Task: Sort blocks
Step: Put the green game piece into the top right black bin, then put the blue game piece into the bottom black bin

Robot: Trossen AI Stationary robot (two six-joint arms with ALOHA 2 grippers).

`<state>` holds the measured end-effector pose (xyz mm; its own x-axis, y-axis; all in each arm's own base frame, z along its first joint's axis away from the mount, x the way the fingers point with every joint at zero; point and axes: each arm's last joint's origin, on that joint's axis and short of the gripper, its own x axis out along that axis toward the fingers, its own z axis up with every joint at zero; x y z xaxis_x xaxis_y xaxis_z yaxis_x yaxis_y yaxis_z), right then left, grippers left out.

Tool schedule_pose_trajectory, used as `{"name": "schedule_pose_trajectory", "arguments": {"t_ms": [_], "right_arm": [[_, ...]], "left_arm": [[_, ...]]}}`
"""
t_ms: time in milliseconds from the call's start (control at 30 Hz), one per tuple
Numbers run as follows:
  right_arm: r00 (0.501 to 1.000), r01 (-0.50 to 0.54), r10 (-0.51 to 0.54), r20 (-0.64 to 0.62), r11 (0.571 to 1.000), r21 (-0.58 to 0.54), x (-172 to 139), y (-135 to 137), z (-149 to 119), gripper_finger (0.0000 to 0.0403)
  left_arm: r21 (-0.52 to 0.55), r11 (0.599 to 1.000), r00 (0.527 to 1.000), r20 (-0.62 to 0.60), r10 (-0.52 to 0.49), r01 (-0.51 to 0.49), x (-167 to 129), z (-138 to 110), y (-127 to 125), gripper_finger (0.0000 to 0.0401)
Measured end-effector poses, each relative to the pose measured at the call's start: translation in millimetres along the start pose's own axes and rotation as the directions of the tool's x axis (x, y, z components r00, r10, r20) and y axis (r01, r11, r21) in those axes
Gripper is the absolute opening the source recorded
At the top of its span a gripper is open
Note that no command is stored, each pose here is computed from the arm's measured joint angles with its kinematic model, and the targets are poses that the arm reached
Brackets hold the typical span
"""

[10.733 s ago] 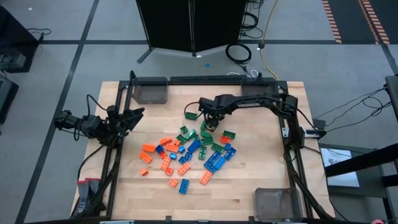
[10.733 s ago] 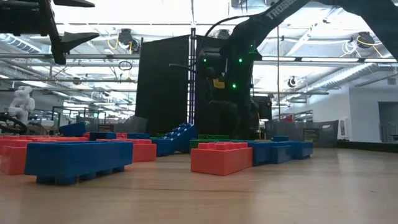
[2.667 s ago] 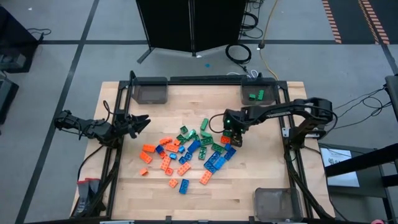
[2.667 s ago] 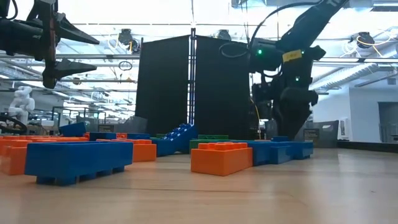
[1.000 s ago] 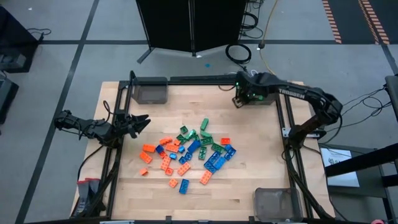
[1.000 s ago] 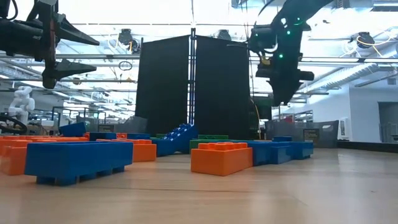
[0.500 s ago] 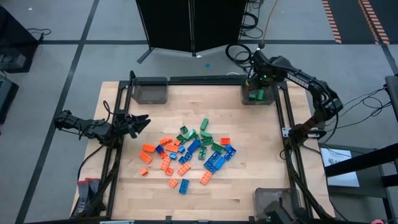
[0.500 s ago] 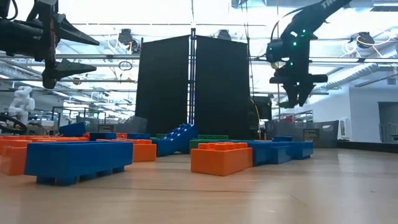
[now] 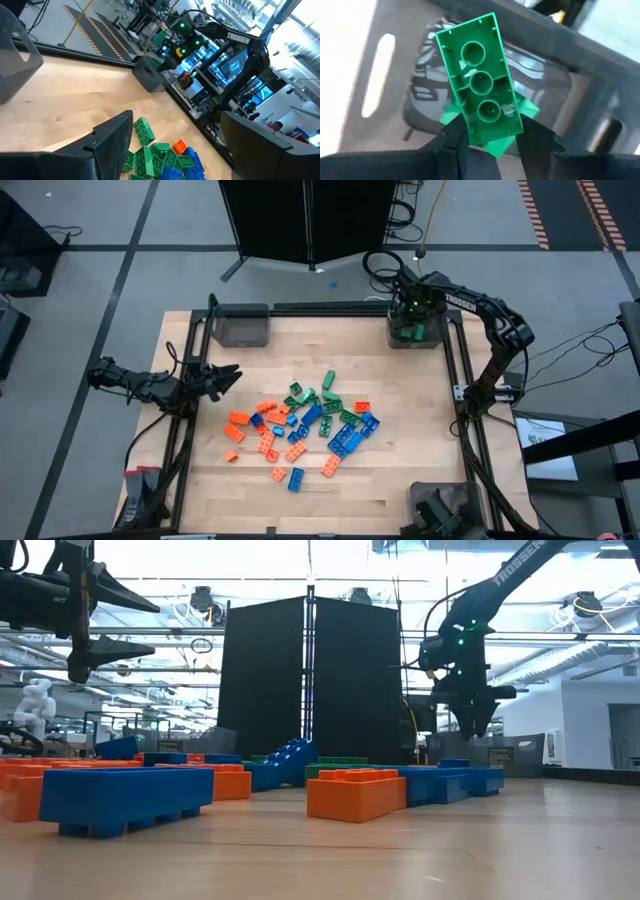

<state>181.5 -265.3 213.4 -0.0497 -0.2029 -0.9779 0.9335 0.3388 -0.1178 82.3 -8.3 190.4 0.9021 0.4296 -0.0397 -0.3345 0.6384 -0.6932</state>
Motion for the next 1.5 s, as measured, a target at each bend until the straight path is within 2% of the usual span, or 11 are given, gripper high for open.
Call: {"name": "schedule_pose_trajectory", "arguments": {"t_ms": [133,400,500,633,733,833,967,1067,1200,1300,1500], "right_arm": [[0.999,-0.040,0.040,0.026,0.999,-0.017,-0.1,1.7,3.1,0.0121],[0.999,-0.037,0.037,0.015,0.999,-0.004,0.0,-0.9,2.5,0.0271],[0.998,-0.049,0.050,0.023,0.998,-0.028,-6.0,-1.8,0.6,0.0278],[0.974,-0.212,0.219,0.052,0.971,-0.111,-29.7,0.9,2.1,0.0265],[0.891,-0.417,0.445,0.094,0.881,-0.224,-65.6,12.3,-1.8,0.0253],[0.753,-0.591,0.656,0.058,0.712,-0.380,-99.6,35.3,-18.4,0.0246],[0.647,-0.635,0.760,-0.060,0.493,-0.595,-135.1,77.7,-60.0,0.0242],[0.670,-0.566,0.728,-0.143,0.376,-0.734,-148.8,111.1,-97.3,0.0242],[0.791,-0.384,0.593,-0.148,0.293,-0.876,-147.1,143.3,-142.6,0.0242],[0.839,-0.315,0.524,-0.146,0.249,-0.916,-131.4,157.4,-169.5,0.0242],[0.851,-0.336,0.484,-0.202,0.207,-0.919,-89.3,170.4,-206.7,0.0242]], "left_arm": [[0.001,1.000,1.000,0.000,0.000,0.000,0.0,0.0,0.0,0.0303],[0.002,1.000,1.000,0.000,0.000,0.000,0.0,-0.1,0.1,0.0303],[0.002,1.000,1.000,0.000,0.000,0.000,0.0,-0.1,0.1,0.0303],[0.003,1.000,1.000,0.000,0.001,-0.001,0.0,-0.1,0.1,0.0303],[0.003,1.000,1.000,-0.001,0.001,-0.001,0.0,-0.1,0.1,0.0303],[0.010,1.000,1.000,-0.004,0.005,-0.005,0.0,-0.6,0.7,0.0303],[0.026,0.999,1.000,-0.016,0.018,-0.018,0.0,-2.2,2.3,0.0303],[0.026,1.000,1.000,-0.016,0.018,-0.018,0.0,-2.1,2.3,0.0303],[0.027,0.999,1.000,-0.017,0.019,-0.019,0.0,-2.2,2.4,0.0303],[0.027,0.999,1.000,-0.017,0.019,-0.019,0.0,-2.3,2.4,0.0303],[0.030,0.999,1.000,-0.019,0.022,-0.021,0.0,-2.6,2.7,0.0303]]}}
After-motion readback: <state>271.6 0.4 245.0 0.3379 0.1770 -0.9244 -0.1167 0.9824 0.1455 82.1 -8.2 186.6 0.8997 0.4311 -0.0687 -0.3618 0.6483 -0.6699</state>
